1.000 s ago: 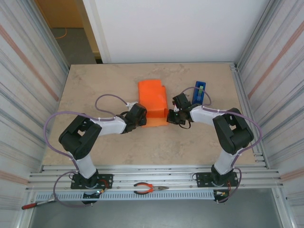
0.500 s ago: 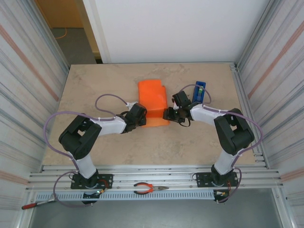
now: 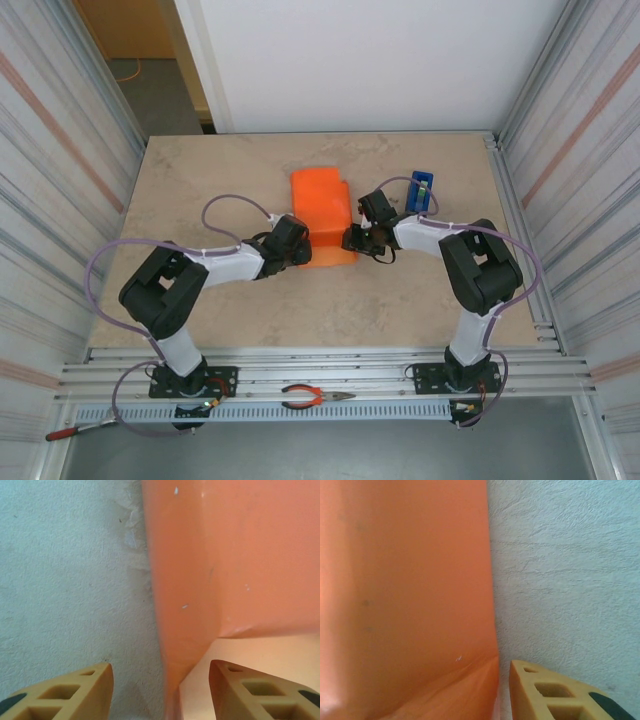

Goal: Wrap the gift box in paper

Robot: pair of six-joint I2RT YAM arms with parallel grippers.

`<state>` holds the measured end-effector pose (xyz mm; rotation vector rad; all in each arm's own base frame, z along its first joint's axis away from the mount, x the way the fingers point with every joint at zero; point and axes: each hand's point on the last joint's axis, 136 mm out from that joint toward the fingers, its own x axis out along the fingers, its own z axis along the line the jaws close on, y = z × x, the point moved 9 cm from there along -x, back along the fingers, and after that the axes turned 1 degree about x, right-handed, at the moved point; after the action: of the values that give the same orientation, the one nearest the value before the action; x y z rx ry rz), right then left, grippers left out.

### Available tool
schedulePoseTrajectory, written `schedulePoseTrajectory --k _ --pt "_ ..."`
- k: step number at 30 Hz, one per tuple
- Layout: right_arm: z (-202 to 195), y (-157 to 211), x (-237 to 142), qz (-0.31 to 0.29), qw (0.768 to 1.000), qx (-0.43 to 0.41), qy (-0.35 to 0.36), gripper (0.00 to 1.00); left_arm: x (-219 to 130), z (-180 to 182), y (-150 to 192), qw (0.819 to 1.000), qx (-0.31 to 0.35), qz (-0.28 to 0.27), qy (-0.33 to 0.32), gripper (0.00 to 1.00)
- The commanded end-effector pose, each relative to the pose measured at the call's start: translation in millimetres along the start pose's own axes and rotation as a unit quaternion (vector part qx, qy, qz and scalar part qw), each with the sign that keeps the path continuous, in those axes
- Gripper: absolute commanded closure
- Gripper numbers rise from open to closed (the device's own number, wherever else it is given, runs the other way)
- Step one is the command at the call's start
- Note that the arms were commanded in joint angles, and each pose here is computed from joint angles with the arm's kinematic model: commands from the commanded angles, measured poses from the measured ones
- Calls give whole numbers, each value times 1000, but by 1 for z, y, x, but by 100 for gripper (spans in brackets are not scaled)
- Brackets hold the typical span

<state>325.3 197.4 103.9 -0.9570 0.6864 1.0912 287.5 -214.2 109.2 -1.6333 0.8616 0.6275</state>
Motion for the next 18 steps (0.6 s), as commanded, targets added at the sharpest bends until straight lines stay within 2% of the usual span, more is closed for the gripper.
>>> schedulePoseTrajectory --k 1,14,18 --pt "-3 -3 3 0 1000 10 2 64 -6 -8 -7 1000 12 -1 10 45" --pt "-8 0 8 14 1000 9 7 67 5 -6 -3 1000 8 -1 -2 45" --pt "-10 0 9 16 1000 10 13 68 8 -5 -2 1000 4 -4 -6 51"
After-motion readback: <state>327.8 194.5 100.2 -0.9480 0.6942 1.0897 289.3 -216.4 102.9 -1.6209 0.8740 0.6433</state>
